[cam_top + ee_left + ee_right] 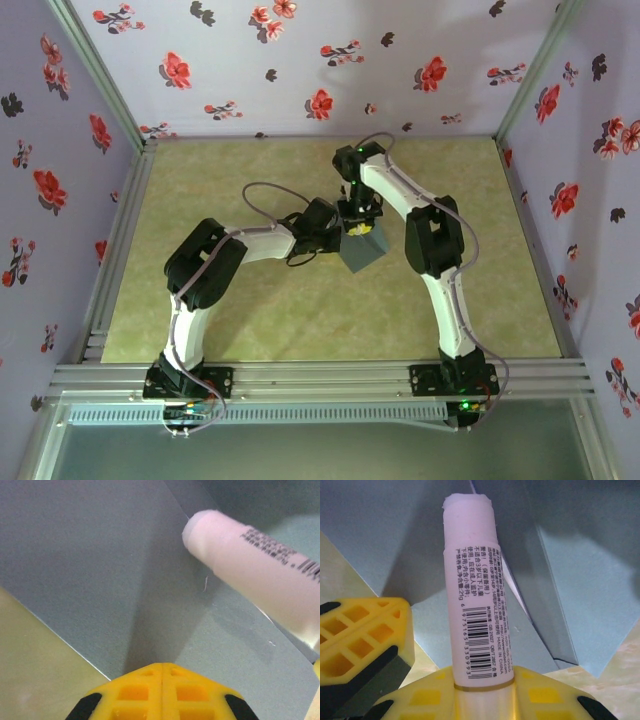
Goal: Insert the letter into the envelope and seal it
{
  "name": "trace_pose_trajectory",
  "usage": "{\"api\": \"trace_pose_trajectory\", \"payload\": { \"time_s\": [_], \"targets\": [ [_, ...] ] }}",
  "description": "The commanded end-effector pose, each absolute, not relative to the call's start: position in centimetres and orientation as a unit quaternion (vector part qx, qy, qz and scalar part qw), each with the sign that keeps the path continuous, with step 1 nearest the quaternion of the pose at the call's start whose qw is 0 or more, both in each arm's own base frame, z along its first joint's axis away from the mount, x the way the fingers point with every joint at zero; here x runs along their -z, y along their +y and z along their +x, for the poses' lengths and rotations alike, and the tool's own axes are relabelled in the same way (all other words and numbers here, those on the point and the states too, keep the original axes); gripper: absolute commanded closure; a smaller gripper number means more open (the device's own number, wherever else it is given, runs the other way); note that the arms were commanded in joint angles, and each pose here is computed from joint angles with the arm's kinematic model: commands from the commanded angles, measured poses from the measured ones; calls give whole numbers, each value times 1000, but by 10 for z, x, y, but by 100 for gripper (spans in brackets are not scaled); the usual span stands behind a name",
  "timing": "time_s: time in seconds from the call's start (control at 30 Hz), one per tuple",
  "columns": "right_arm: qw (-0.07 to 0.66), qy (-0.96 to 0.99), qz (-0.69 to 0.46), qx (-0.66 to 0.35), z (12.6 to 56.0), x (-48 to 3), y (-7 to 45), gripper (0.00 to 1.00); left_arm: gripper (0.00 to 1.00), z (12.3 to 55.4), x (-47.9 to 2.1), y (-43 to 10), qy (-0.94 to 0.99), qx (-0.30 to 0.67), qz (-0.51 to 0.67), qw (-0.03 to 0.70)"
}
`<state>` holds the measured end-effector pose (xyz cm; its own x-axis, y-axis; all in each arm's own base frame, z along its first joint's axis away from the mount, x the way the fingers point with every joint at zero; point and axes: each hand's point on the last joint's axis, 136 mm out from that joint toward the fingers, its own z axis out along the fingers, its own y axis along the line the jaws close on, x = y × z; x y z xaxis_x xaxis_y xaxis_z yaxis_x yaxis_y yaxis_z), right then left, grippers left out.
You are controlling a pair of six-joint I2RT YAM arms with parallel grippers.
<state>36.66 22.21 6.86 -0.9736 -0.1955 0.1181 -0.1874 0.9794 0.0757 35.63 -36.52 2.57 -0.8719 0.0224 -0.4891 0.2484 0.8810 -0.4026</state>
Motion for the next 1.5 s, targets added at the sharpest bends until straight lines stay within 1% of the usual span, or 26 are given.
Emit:
{"api": "trace_pose_trajectory", "payload": {
  "time_s": [0.0, 0.17, 0.43, 0.53, 0.6, 0.77, 0.97, 1.27, 1.47],
  "targets": [
    [37, -995, 83, 32, 377, -84, 218, 100, 100, 342, -9, -352, 949, 200, 83, 228],
    [19, -995, 86, 41, 372, -105, 214, 100, 100, 338, -23, -342, 946, 196, 83, 243],
    [-7, -992, 96, 82, 353, -142, 215, 100, 100, 338, -76, -335, 932, 211, 86, 281],
    [-16, -991, 102, 90, 346, -154, 213, 100, 100, 344, -96, -321, 930, 197, 72, 301],
    [-18, -990, 109, 92, 343, -158, 212, 100, 100, 352, -100, -308, 932, 191, 46, 304],
    [-18, -986, 116, 117, 338, -161, 218, 100, 100, 382, -86, -282, 940, 178, -18, 292],
    [-24, -983, 122, 135, 332, -155, 220, 100, 100, 408, -69, -279, 945, 178, -49, 270],
    [-7, -982, 123, 146, 313, -126, 215, 100, 100, 420, -47, -296, 948, 196, -58, 245],
    [1, -981, 119, 154, 307, -112, 215, 100, 100, 418, -29, -298, 952, 195, -61, 227]
  ]
}}
